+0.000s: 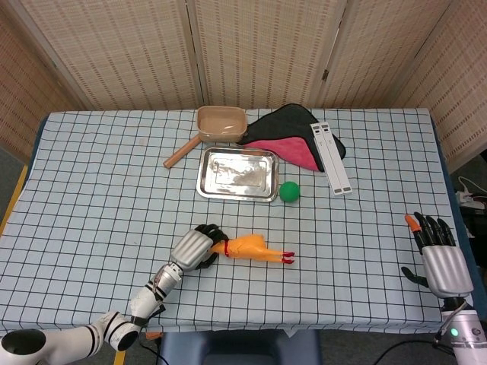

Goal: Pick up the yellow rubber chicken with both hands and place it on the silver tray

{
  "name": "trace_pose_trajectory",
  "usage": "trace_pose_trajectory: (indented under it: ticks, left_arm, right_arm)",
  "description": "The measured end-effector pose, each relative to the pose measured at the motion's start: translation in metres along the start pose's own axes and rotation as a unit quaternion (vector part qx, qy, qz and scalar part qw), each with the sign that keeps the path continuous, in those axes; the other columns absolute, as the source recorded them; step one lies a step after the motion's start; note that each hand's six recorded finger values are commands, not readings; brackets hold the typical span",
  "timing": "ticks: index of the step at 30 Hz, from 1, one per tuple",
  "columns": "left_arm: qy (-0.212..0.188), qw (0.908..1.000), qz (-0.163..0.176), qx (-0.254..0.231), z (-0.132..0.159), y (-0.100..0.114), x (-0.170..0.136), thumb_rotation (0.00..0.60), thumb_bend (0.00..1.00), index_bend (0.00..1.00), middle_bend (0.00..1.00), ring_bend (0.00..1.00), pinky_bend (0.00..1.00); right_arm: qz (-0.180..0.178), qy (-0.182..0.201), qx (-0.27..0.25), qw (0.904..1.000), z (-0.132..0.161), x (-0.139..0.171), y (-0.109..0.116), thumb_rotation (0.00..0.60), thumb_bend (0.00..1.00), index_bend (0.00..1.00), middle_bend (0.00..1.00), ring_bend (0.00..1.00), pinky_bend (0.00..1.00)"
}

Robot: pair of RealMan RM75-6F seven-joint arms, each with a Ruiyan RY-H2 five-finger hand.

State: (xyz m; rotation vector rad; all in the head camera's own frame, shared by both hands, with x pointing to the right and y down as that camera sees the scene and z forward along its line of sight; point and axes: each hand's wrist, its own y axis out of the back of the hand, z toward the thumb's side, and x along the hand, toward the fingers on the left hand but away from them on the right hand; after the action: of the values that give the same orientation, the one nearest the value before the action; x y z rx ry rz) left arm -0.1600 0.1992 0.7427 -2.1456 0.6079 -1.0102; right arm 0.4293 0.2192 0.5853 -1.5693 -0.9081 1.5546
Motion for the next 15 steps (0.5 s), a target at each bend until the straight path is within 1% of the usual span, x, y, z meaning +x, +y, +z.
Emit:
trace_pose_trajectory:
  ticks: [3, 6, 11, 15]
  left_arm:
    - [-0.002, 0.9998, 0.018, -0.012, 0.000, 0.004, 0.001, 0.600, 0.69, 0.72, 0.45, 0.29, 0.34]
    - [-0.004, 0.9993, 0.031, -0.020, -0.001, 0.008, 0.000, 0.600, 0.72, 0.74, 0.50, 0.33, 0.35]
    - [-0.011, 0.9982, 0.048, -0.034, -0.001, 0.016, -0.005, 0.600, 0.73, 0.74, 0.54, 0.35, 0.36]
    - [-0.014, 0.9968, 0.065, -0.044, 0.000, 0.023, -0.010, 0.600, 0.75, 0.75, 0.56, 0.38, 0.41]
  right_arm:
    - [0.001, 0.000, 0.001, 1.0000, 0.000, 0.000, 0.000, 0.600, 0.11, 0.00, 0.00, 0.00, 0.00]
    - [0.001, 0.000, 0.002, 1.0000, 0.001, 0.001, -0.001, 0.600, 0.11, 0.00, 0.00, 0.00, 0.00]
    - [0.002, 0.002, 0.002, 1.0000, 0.002, 0.002, -0.002, 0.600, 0.11, 0.00, 0.00, 0.00, 0.00]
    - [0.003, 0.007, 0.002, 1.0000, 0.005, 0.003, -0.002, 0.600, 0.11, 0.00, 0.00, 0.00, 0.00]
